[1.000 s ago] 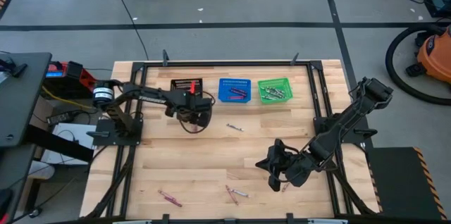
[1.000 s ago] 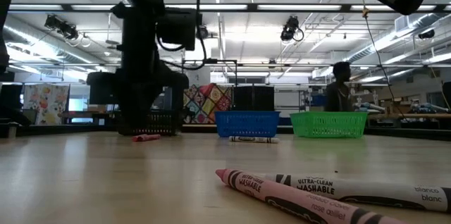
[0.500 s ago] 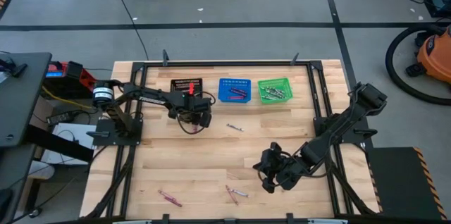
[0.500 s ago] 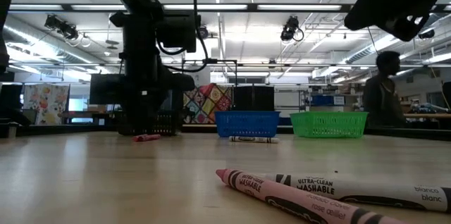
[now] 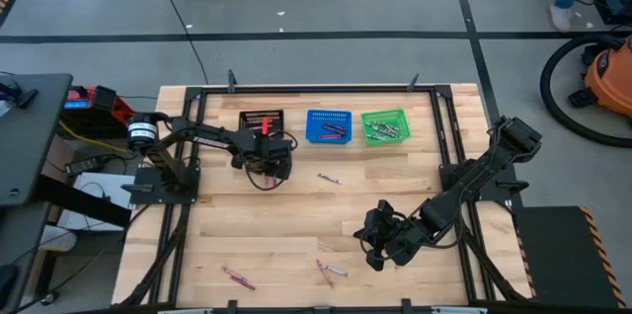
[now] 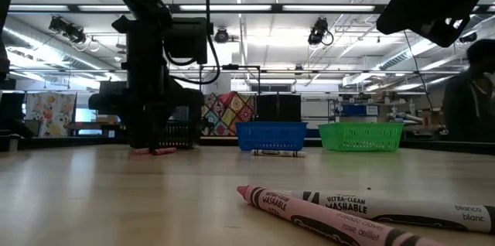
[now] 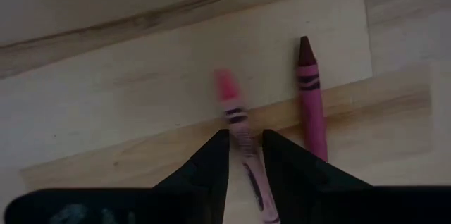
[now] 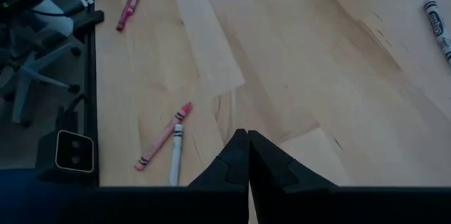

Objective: Sort crayons
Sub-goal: Put the pink crayon into the black bin

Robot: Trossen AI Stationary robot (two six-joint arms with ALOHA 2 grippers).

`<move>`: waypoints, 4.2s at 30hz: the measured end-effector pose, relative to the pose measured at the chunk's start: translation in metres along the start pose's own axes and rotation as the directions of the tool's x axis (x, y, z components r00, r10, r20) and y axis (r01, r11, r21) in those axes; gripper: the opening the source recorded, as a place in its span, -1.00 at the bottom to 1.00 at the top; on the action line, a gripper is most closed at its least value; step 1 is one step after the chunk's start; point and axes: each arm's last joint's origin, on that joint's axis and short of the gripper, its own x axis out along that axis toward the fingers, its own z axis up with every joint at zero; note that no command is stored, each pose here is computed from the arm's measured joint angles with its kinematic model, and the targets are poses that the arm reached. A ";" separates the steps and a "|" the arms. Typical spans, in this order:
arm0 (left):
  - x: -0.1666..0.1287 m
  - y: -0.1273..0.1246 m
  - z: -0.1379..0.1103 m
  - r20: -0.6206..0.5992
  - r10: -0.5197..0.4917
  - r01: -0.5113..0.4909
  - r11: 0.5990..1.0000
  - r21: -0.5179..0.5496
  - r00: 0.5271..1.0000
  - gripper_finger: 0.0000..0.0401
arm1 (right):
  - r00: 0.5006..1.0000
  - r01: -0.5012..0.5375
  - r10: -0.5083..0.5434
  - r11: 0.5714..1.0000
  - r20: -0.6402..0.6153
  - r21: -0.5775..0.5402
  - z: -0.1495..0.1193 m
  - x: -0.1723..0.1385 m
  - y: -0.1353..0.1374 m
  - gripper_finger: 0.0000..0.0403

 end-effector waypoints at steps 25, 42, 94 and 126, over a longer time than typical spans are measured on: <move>0.003 0.001 -0.002 -0.003 0.003 -0.003 0.999 0.032 1.000 -0.50 | 1.000 -0.001 0.001 1.000 0.000 0.001 0.000 0.000 0.000 -0.95; 0.003 0.002 -0.004 -0.025 0.017 -0.015 0.997 0.076 1.000 -0.54 | 1.000 -0.002 0.002 1.000 0.000 0.008 0.000 0.000 0.000 -0.95; -0.071 -0.012 0.061 0.032 0.067 -0.074 0.881 0.468 0.997 -0.84 | 1.000 -0.001 0.001 1.000 -0.001 -0.003 0.000 0.000 0.000 -0.95; -0.059 0.032 0.132 0.064 0.054 -0.084 0.674 0.734 0.996 -0.84 | 1.000 0.004 -0.004 1.000 0.008 0.010 0.001 0.000 0.000 -0.95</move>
